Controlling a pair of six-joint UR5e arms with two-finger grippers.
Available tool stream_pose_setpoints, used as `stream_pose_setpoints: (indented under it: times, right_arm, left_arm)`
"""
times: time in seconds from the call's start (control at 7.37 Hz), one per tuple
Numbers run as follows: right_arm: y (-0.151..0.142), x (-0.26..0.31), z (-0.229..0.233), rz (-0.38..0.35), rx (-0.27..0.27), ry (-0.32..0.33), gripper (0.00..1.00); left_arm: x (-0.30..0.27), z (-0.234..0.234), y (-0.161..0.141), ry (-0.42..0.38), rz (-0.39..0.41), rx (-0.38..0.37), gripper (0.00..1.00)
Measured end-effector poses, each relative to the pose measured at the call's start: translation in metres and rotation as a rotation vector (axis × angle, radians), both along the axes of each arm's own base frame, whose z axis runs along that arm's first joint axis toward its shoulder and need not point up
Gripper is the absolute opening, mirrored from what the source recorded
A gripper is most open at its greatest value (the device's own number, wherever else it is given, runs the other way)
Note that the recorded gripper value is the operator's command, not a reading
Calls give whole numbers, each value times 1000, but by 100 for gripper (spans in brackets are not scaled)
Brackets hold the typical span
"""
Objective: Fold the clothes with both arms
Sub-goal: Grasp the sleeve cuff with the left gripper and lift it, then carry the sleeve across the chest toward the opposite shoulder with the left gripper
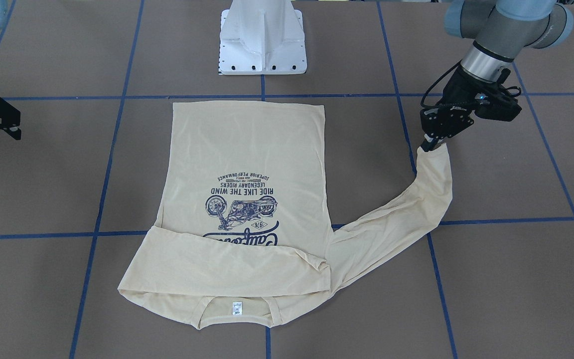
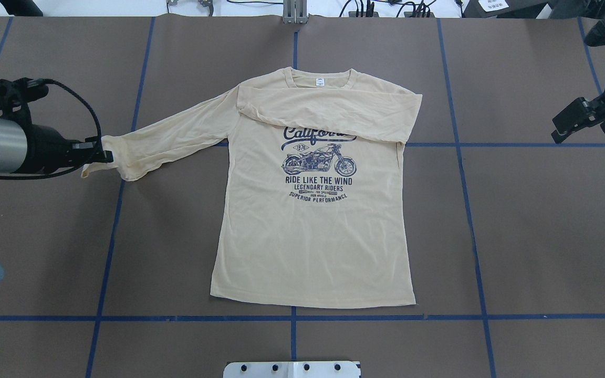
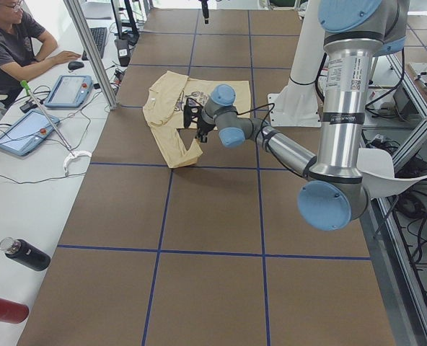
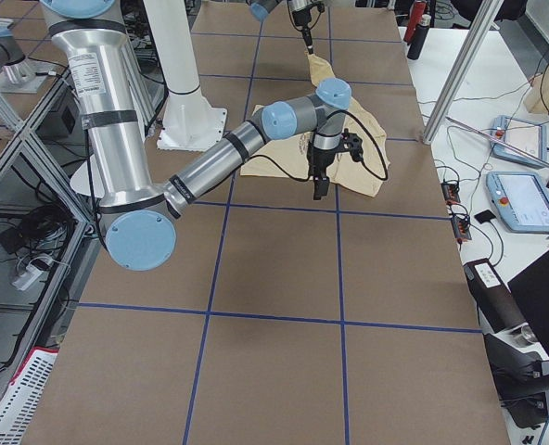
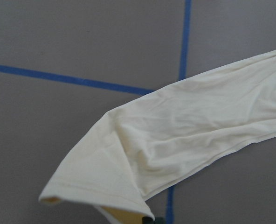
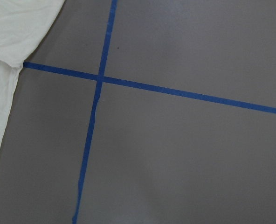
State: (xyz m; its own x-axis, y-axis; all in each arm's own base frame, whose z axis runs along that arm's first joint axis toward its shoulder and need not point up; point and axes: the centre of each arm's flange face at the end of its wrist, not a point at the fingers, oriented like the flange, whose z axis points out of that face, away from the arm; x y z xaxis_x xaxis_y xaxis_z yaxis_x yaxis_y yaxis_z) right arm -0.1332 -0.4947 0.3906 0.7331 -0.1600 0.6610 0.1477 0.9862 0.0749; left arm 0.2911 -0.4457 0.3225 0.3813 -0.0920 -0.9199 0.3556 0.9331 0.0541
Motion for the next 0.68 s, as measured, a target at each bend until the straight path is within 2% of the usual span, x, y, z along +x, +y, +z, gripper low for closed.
stream_pose_setpoints:
  times: [0.41,0.54,0.68]
  right_arm:
    - [20,25,38,-5,-28,29,100]
    - [23,30,44,-8,-32,34,100]
    - [24,32,47,-8,-35,36,100]
  left_arm:
    - [74,-199,-71,153,-2,-96,0]
    - [112,-241,-90,176,7,-123,0]
    - [156,-263,-102,194,26,-147,0]
